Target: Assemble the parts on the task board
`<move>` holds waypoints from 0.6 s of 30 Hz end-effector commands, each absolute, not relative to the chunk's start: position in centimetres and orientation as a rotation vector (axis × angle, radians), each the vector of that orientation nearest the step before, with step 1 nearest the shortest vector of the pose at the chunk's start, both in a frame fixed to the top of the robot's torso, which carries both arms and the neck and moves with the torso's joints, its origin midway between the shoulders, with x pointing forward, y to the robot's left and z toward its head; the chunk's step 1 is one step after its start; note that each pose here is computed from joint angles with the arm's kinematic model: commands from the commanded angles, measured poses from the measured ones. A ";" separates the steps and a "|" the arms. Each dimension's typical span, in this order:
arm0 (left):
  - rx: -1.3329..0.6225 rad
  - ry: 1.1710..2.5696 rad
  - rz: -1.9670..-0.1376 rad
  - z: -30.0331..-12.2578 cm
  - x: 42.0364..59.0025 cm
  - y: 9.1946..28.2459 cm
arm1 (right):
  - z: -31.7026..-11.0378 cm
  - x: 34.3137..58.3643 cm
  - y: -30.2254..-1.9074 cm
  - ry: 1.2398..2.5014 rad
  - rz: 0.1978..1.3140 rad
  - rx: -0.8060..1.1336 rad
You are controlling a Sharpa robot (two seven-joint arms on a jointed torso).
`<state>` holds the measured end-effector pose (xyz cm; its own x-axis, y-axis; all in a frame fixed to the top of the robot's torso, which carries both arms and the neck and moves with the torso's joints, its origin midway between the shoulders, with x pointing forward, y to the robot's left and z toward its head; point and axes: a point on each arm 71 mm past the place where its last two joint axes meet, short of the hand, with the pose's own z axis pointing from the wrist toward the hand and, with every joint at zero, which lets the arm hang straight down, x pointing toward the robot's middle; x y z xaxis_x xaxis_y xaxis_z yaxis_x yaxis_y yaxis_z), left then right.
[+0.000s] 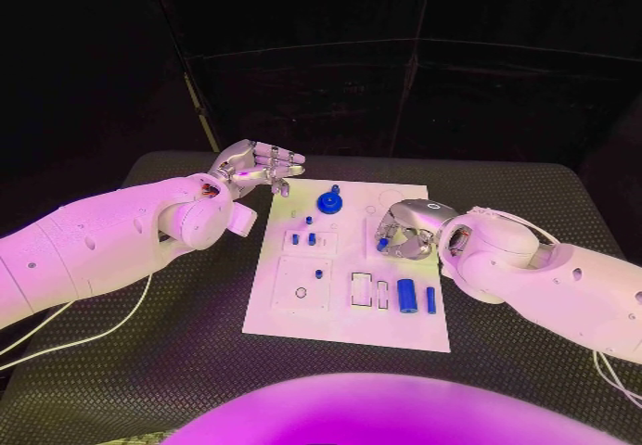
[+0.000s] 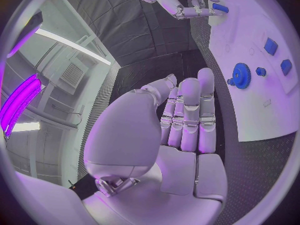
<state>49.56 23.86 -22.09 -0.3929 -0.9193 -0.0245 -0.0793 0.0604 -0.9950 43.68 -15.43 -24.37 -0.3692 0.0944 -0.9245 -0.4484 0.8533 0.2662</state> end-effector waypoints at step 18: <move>-1.025 1.597 -1.435 -22.0 49.6 23.8 | -23.6 43.8 -14.8 1.760 0.619 -0.257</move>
